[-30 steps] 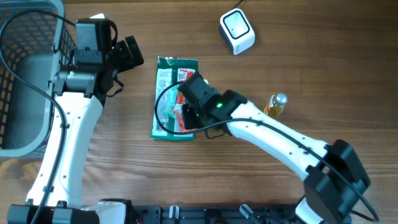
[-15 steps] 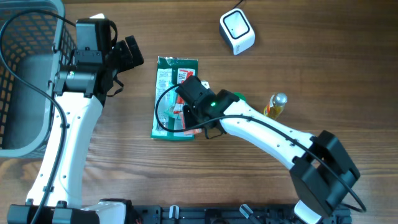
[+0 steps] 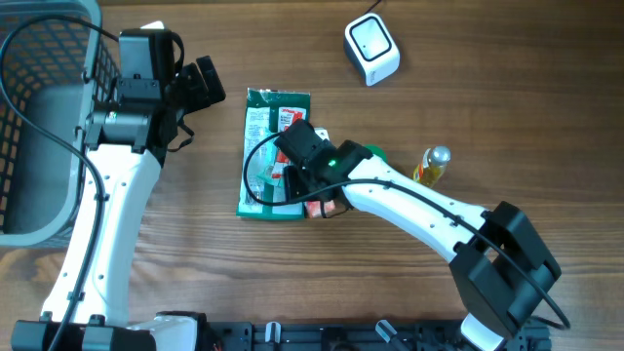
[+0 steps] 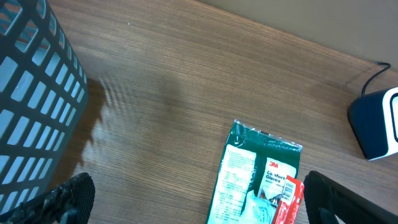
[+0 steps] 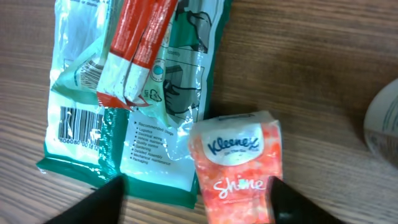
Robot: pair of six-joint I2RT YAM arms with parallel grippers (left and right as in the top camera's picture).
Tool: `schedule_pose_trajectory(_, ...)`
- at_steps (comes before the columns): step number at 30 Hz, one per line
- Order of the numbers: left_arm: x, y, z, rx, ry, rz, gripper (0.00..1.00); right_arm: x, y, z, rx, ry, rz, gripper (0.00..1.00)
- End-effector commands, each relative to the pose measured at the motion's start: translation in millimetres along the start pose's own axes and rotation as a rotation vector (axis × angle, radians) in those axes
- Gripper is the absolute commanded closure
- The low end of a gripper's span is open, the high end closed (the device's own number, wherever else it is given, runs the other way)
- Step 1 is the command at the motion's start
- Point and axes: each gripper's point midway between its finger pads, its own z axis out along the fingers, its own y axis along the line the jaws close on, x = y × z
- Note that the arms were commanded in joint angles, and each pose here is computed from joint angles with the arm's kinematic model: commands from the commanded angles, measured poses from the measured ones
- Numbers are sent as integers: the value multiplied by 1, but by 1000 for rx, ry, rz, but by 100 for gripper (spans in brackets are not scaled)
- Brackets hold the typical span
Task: Scan the item barcode
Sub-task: 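Carry the Kleenex pack left and lower it beside the gloves package, then open the right gripper and raise it off the Kleenex pack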
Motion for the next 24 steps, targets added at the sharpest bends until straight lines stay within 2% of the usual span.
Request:
schedule_pose_trajectory(1, -7, 1, -3, -6, -20, 18, 0, -6, 0, 3, 18, -16, -3, 5)
schedule_pose_trajectory(4, -7, 1, -3, -6, -20, 18, 0, -14, 3, -5, 10, -41, -16, 4)
schedule_pose_trajectory(8, -7, 1, -3, -6, -20, 18, 0, -39, 9, -49, -15, -102, -33, 2)
schedule_pose_trajectory(13, -7, 1, -3, -6, -20, 18, 0, -55, -18, -94, 107, -180, -3, 1)
schedule_pose_trajectory(17, -7, 1, -3, -6, -20, 18, 0, -49, -57, -93, 280, -180, 69, 0)
schedule_pose_trajectory(24, -7, 1, -3, -6, -20, 18, 0, -39, -99, -68, 384, -116, 174, 0)
